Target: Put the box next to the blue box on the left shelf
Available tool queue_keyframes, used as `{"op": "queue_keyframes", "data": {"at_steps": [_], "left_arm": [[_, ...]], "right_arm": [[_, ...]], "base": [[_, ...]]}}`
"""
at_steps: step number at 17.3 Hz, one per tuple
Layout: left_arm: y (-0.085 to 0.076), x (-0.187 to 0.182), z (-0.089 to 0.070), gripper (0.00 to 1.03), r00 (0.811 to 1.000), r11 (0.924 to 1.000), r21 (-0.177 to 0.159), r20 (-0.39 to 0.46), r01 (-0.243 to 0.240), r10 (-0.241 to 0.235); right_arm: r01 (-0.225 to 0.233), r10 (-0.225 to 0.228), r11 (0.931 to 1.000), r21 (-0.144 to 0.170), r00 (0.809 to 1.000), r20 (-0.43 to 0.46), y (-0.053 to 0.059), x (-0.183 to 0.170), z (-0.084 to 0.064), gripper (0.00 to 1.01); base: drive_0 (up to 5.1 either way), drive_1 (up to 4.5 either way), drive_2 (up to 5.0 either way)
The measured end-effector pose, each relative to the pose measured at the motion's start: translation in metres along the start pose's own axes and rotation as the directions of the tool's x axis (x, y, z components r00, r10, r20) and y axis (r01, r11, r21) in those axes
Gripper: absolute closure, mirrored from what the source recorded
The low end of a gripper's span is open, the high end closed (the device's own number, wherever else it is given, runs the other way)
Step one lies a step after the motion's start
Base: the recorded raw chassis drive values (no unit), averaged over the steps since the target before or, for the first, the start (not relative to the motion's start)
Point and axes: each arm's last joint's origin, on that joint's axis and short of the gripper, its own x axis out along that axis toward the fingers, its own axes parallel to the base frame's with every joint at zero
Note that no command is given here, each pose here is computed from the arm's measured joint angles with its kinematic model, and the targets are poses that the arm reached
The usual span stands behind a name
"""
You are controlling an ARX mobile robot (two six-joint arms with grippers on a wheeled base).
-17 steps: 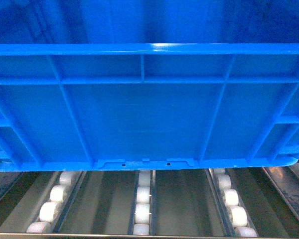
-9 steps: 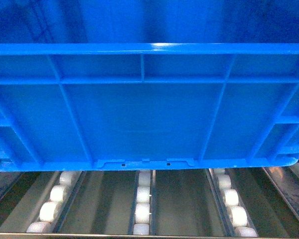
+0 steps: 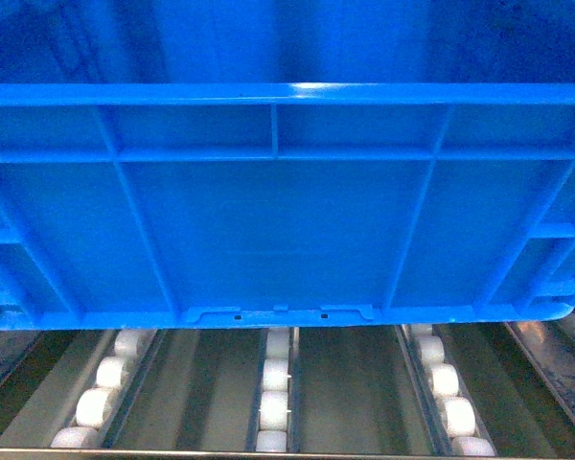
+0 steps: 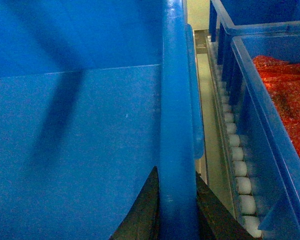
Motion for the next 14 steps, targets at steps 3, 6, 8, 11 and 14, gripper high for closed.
{"op": "queue_keyframes", "data": {"at_steps": [3,6,8,11,14], "left_arm": [[0.0,0.0,0.0,0.92,1.0,1.0,0.0,0.0,0.0,0.0],[0.0,0.0,0.0,0.92,1.0,1.0,0.0,0.0,0.0,0.0],[0.0,0.0,0.0,0.92,1.0,1.0,0.0,0.0,0.0,0.0],[-0.0002,-0.0001,-0.0019,0.92,1.0,0.9998,0.005,-0.019,-0.017,0.017],[-0.0004,0.0019,0.0001,0.92,1.0,0.9999,0.008,-0.023,-0.012,0.012]], "right_arm": [[0.0,0.0,1.0,0.0,1.0,0.0,0.0,0.0,0.0,0.92],[0.0,0.0,1.0,0.0,1.0,0.0,0.0,0.0,0.0,0.92],[0.0,0.0,1.0,0.0,1.0,0.0,0.0,0.0,0.0,0.92],[0.047,-0.046,0.9987,-0.021,0.999,0.026,0.0045,-0.0005,0.0005,0.92],[0.084,-0.085,0.9957,-0.037,0.996,-0.01,0.0058,-0.0004,-0.0031,0.92]], "base": [[0.0,0.0,0.0],[0.0,0.0,0.0],[0.0,0.0,0.0],[0.0,0.0,0.0],[0.0,0.0,0.0]]}}
